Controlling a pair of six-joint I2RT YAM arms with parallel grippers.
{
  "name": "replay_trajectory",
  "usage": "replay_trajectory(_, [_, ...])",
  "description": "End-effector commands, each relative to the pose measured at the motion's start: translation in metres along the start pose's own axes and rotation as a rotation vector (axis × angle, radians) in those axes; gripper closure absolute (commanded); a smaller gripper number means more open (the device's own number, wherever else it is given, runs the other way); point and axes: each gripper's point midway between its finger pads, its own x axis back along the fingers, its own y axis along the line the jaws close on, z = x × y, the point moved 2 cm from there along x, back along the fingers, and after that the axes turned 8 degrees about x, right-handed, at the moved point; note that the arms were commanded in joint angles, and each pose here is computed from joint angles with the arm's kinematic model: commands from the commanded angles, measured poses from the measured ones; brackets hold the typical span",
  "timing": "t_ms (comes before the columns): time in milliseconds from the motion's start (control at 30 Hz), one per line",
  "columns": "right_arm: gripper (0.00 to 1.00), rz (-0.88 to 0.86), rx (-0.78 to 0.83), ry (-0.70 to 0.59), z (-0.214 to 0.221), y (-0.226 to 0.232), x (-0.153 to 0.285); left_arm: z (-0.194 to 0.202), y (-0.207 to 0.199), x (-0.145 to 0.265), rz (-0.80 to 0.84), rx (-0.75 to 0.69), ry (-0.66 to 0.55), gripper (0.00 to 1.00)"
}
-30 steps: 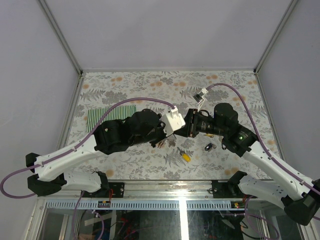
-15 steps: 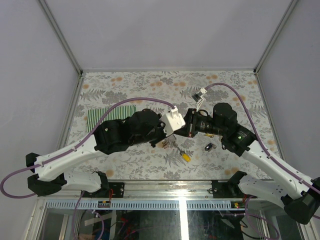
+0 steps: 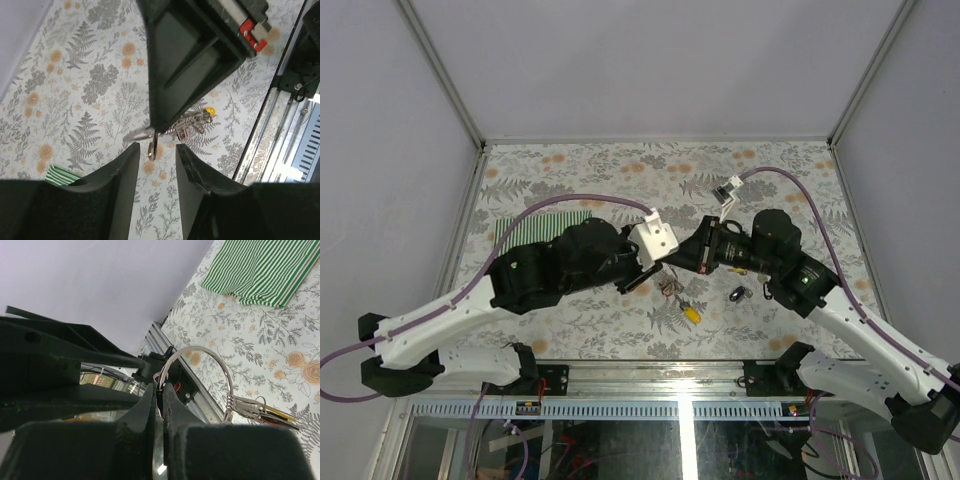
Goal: Put the keys on the keyring
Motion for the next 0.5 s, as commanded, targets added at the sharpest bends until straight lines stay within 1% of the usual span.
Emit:
replay_trajectory(0, [1.00,-0.055,0.015,-0.134,-0.027,0.032,0.019,-0.032,0.004,0.030,-0.005,0.058,-0.217,0.62])
replay_trajectory(133, [1.00,-0.084,-0.025,-0.177,-0.036,0.043,0.026,-0.045,0.006,0.063,0.006,0.106,-0.397,0.54])
replay_trajectory(267, [1.00,-0.148,-0.063,-0.199,-0.044,0.059,0.031,-0.054,0.004,0.089,0.037,0.126,-0.531,0.52])
replay_trajectory(367, [1.00,-0.199,-0.095,-0.209,-0.048,0.070,0.033,-0.059,0.001,0.100,0.068,0.117,-0.569,0.52])
replay_trajectory(467, [1.00,-0.244,-0.134,-0.222,-0.052,0.078,0.035,-0.062,-0.006,0.099,0.110,0.083,-0.565,0.53])
